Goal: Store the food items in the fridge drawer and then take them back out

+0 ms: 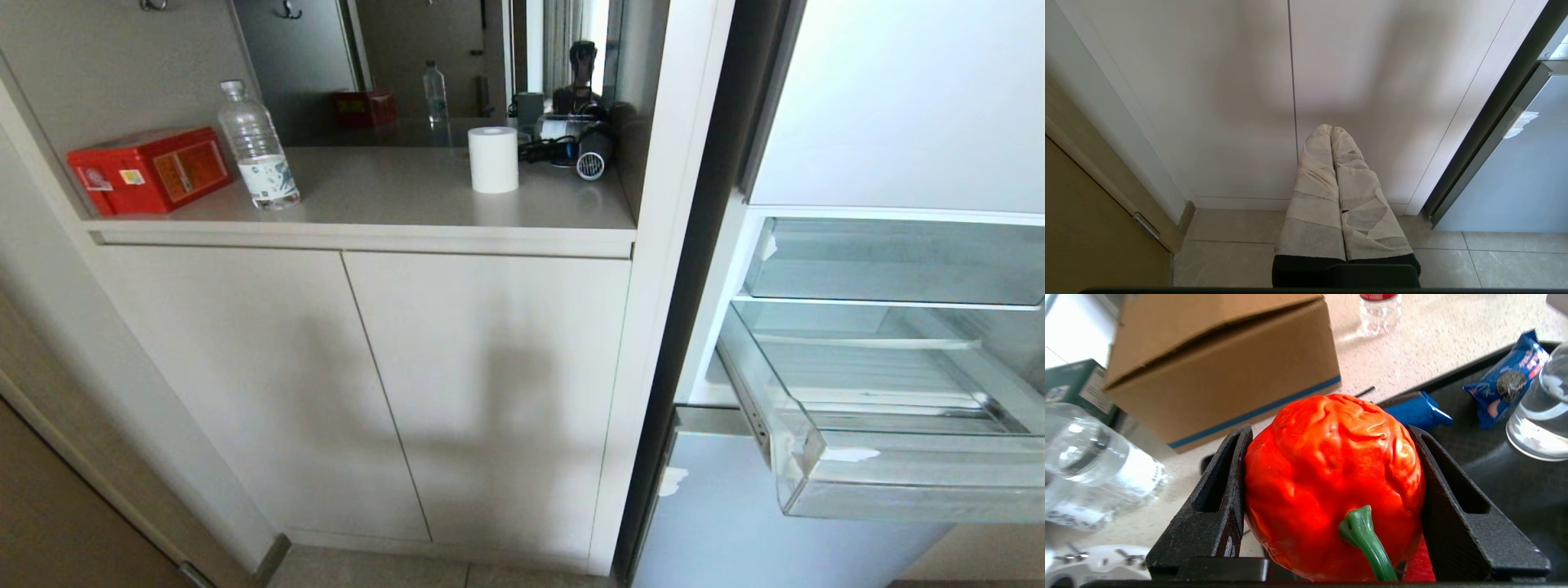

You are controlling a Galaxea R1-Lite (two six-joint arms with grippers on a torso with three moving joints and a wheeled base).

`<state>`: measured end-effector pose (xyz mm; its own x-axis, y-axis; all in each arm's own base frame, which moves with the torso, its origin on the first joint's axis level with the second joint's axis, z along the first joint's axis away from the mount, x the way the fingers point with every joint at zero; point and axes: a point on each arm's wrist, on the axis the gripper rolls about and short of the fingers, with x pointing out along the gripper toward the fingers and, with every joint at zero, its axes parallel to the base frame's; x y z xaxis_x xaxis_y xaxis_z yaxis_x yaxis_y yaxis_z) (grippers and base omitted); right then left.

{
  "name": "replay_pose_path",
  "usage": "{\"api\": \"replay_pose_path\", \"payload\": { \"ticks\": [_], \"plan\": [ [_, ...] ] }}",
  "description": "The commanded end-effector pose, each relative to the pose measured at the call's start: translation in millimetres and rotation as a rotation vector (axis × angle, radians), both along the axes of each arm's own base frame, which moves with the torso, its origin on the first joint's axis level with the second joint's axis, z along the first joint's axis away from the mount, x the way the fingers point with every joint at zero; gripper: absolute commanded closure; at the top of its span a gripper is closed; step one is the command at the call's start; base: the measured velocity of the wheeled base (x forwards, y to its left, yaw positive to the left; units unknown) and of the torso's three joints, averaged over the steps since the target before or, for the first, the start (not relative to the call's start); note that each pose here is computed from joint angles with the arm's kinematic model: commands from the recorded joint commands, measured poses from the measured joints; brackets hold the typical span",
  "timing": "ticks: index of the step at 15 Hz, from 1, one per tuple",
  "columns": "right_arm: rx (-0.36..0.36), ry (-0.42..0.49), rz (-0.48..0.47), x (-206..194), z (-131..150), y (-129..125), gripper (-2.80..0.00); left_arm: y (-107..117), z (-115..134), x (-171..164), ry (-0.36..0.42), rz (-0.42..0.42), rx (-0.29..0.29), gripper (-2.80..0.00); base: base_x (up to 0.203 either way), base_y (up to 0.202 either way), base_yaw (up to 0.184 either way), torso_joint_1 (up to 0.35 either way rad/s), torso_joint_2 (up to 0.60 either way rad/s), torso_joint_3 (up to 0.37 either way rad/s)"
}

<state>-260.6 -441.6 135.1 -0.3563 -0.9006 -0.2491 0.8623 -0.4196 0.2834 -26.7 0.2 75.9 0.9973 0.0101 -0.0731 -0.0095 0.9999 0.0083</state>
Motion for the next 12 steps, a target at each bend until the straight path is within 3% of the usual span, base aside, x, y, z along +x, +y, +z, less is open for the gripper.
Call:
{"api": "replay_pose_path", "payload": {
  "ticks": [1,12],
  "plan": [
    [0.022,-0.009,-0.002,-5,-15,-3,0.0,0,0,0,0.002,0.001,-0.001,0.0,0.0,0.0,0.0,0.0,0.0,0.0],
    [0.077,-0.023,-0.002,-19,-72,-21,0.0,0,0,0,0.002,0.001,0.0,0.0,0.0,0.0,0.0,0.0,0.0,0.0]
  ]
}}
